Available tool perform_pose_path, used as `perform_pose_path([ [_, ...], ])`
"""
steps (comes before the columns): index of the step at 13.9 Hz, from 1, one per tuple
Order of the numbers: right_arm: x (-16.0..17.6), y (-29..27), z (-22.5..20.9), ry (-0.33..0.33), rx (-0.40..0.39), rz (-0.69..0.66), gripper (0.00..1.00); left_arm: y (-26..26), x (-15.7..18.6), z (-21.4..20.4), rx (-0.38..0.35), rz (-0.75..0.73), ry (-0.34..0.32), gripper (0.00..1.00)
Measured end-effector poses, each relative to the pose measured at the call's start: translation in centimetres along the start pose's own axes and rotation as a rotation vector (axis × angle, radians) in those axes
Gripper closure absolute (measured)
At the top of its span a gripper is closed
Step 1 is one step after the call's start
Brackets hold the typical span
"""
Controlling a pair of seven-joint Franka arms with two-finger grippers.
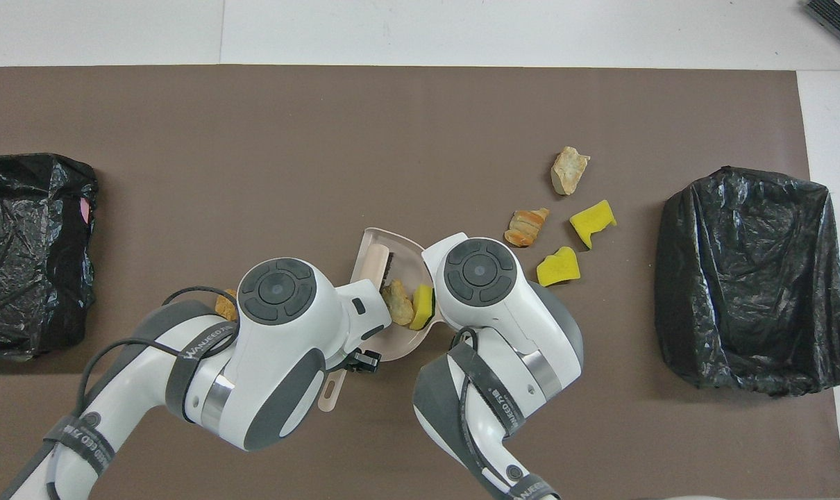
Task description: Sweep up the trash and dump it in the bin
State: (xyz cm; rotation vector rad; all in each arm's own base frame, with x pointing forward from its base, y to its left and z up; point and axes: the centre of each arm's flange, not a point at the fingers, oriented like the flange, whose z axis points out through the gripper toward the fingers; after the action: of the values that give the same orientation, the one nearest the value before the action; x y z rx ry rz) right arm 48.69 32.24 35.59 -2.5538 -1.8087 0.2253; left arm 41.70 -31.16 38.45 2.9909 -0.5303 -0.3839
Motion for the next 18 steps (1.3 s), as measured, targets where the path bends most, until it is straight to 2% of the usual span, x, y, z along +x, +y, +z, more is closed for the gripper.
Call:
perform_pose_path([
  [2,0.0,0.0,0.0,0.0,0.0,0.0,0.67,-2.3,-0.9,-1.9,-0.008,-0.049,-0.036,0.74],
  [4,0.0,0.0,0.0,0.0,0.0,0.0,0.67,-4.3,-2.7,-3.8,-0.002,-0.17,-0.087,0.74],
  [7,0.0,0.0,0.0,0.0,0.0,0.0,0.67,-7.9,-5.0,-5.2,0.095,-0.405,-0.12,0.74],
  [11,0.0,0.0,0.1,-0.002,0.001,0.0,0.67,-12.8,-8.8,-2.3,0.209,-0.593,-0.144,0.74],
  [13,-0.2,-0.1,0.6,-0.005,0.003,0.0,0.67,-16.1,-10.4,-0.9,0.2,-0.659,-0.131,0.74],
  [15,-0.3,-0.2,1.0,-0.005,0.004,0.0,0.67,-17.8,-11.0,0.5,0.175,-0.692,-0.087,0.74],
  [18,-0.4,-0.3,1.4,-0.011,0.008,0.0,0.67,-17.0,-9.9,2.2,0.166,-0.658,-0.021,0.74],
])
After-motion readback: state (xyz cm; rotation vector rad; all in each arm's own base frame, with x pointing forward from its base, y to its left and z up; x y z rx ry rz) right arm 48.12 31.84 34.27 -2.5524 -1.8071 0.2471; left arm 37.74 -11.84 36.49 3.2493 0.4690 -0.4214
